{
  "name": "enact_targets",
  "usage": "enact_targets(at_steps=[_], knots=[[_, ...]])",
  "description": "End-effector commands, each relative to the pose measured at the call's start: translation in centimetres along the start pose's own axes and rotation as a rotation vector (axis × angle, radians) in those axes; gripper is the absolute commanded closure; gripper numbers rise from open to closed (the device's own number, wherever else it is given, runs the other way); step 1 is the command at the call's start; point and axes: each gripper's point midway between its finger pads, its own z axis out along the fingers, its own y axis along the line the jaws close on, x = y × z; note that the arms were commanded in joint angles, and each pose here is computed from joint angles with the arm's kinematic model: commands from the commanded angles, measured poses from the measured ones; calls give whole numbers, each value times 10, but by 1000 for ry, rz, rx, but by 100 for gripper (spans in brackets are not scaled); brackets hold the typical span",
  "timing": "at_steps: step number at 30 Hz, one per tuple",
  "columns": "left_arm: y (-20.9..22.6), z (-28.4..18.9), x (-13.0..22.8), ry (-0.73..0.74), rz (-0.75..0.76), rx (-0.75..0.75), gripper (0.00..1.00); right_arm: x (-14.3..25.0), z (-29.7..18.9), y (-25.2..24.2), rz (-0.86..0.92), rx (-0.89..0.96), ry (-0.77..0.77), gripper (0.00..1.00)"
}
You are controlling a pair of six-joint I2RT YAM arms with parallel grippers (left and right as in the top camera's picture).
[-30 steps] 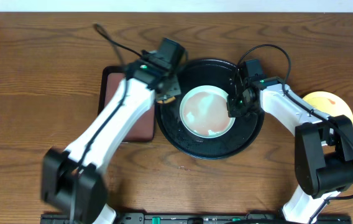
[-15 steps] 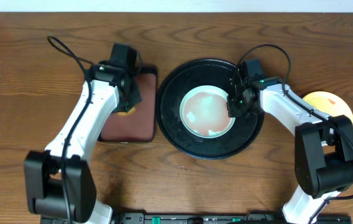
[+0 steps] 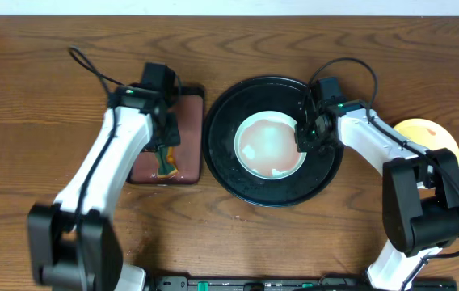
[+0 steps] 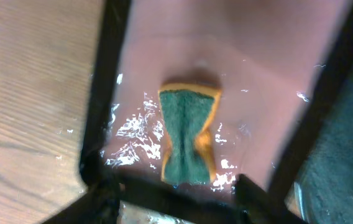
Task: Clean dirty plates on tray and stack at the side
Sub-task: 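Return the sponge to the small tray with the left gripper, then lift the light-green plate and tilt it over the small tray to drain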
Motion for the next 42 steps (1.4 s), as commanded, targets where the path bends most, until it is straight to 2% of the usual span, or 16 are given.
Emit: enact_targets(at_steps=[1, 6, 9, 13, 19, 24, 29, 37, 42], knots=[[8, -54, -11, -135, -25, 50, 30, -3, 3, 2, -8, -20, -2, 99], [23, -97, 7, -207, -37, 81, 19, -38, -47, 33, -145, -78, -139, 99], [32, -118, 20, -246, -44, 98, 18, -62, -95, 60, -256, -66, -284, 99], [33, -139, 37, -272, -44, 169, 17, -81, -136, 99, -346, -51, -436, 99], [40, -168, 52, -357, -53, 230, 17, -94, -156, 185, -497, -128, -631, 99], [44, -180, 57, -403, -59, 248, 16, -104, -151, 240, -609, -114, -788, 99], [44, -181, 58, -408, -60, 251, 16, -108, -135, 266, -732, 51, -890, 99], [44, -180, 57, -403, -59, 248, 16, -97, -177, 294, -876, 339, -1066, 99], [44, -180, 57, -403, -59, 248, 16, -86, -201, 300, -886, 514, -1125, 99]])
